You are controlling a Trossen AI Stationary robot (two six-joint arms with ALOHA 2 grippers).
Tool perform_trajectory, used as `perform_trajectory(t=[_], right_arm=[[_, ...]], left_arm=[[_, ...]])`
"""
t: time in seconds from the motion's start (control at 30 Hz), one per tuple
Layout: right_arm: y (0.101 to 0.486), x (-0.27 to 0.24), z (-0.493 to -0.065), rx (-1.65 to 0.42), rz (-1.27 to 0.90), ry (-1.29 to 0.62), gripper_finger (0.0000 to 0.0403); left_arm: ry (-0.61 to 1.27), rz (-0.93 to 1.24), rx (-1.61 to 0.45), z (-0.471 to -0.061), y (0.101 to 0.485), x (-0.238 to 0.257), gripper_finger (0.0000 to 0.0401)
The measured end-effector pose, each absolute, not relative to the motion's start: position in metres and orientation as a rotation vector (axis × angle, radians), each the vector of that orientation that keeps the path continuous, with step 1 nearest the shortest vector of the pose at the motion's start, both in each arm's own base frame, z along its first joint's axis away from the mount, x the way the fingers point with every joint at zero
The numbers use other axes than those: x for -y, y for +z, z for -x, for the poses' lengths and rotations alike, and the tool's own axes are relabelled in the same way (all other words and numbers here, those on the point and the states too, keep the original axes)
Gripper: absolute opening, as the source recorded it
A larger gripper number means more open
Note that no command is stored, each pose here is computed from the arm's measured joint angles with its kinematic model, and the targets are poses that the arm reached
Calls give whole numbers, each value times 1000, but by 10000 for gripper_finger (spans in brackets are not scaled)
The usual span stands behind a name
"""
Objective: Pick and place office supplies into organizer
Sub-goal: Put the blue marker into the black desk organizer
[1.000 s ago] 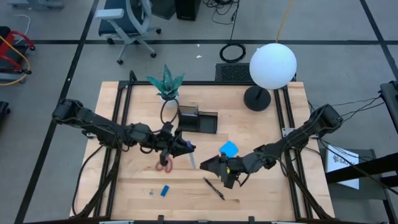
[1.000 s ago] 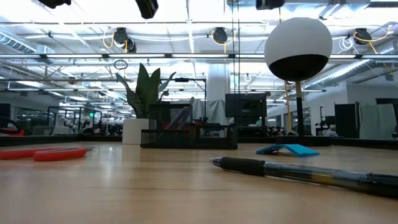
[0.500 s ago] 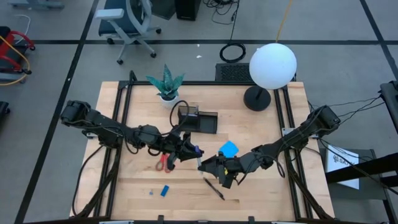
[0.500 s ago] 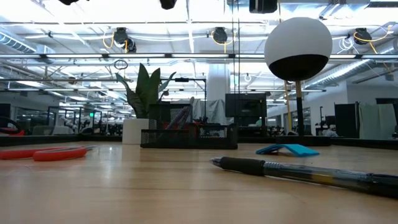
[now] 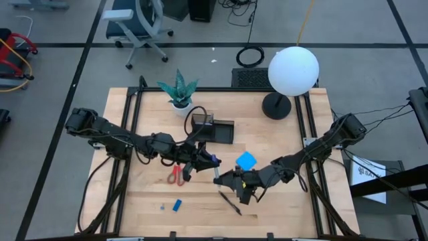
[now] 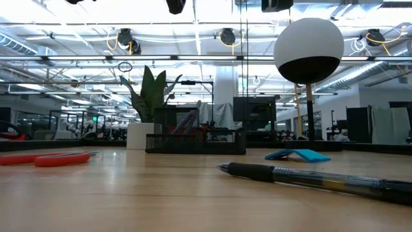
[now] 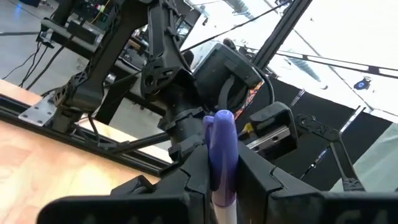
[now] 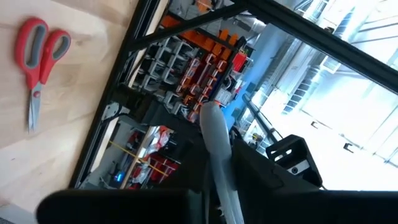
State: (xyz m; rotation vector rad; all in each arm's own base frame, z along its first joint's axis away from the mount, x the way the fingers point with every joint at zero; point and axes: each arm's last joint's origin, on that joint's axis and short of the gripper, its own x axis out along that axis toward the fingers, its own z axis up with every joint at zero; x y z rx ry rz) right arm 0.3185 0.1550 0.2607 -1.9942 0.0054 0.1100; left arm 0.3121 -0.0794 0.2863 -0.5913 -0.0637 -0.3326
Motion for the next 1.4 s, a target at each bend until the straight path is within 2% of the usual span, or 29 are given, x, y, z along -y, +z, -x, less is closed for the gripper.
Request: perform_trajectory(t=[0.23, 0.57, 0.8, 1.03, 1.4], right_arm=[[261, -155, -318, -8, 1921, 106, 39], [263, -154, -319, -33, 1809, 67, 35], [265, -156, -317, -80, 1812, 4, 35], [272, -161, -313, -85, 1772, -109, 34], [275, -154, -314, -129, 1502, -231, 33]], left_arm=[[-330, 595, 60, -312, 286, 79, 53], [-297, 565, 20, -314, 280, 77, 144], [-300, 519, 31, -308, 288, 76, 181], [-224, 443, -11, -294, 297, 71, 192], [-80, 288, -39, -270, 310, 74, 175]])
